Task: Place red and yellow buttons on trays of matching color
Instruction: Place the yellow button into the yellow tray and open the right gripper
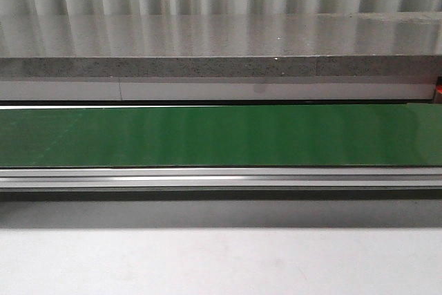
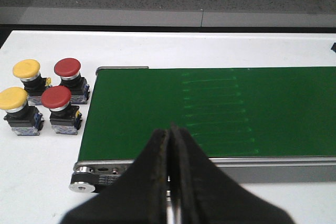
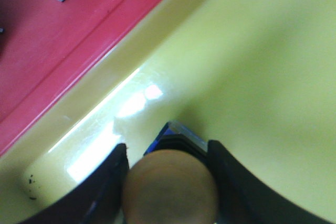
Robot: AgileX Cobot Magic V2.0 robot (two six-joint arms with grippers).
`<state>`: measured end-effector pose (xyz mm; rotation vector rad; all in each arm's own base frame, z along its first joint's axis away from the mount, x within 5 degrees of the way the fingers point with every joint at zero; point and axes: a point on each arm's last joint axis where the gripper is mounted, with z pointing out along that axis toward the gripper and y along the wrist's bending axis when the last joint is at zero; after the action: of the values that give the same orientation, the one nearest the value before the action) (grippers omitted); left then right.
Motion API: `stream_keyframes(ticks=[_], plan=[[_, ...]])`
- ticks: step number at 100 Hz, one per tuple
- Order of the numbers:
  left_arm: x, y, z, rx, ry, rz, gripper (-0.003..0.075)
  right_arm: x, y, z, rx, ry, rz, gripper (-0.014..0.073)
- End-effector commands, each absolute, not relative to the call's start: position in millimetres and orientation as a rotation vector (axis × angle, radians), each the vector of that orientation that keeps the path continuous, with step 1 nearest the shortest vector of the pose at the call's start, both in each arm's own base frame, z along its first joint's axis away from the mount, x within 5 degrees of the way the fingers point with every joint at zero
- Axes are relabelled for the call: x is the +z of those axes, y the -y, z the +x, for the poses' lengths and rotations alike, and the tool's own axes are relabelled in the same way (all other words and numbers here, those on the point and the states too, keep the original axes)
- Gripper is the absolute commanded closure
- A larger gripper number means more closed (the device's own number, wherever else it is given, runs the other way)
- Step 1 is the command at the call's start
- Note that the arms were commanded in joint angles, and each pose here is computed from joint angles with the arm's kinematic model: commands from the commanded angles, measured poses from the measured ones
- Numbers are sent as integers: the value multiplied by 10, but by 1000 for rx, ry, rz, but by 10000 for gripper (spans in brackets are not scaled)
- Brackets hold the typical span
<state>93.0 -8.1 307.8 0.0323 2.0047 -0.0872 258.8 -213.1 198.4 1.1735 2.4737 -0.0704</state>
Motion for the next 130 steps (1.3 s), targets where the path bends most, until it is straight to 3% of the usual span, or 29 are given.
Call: stream_keyframes(ticks=[1,12,19,45,79,104,130], plan=[[3224,97,957,-111,-1912,32,740,2186,2172,2601,-108,-2386,1141,204],[3224,97,957,-111,-1912,32,740,2184,2169,2599,-105,-2390,1143,26],[3224,97,957,-111,-1912,32,740,2202,2158,2602,-105,-2386,1138,-22],[3224,97,957,-111,-1912,32,740,2667,1926,2582,-120,-2274,1022,-20],[3225,97,958,-111,-1910,32,740,3423,985,2479,-69,-2173,579,-20],[3225,97,958,-111,-1910,32,740,3586,347,2094,3,-2131,263,-20],[3225,97,958,-111,-1910,32,740,3468,129,1586,37,-2201,149,-16]])
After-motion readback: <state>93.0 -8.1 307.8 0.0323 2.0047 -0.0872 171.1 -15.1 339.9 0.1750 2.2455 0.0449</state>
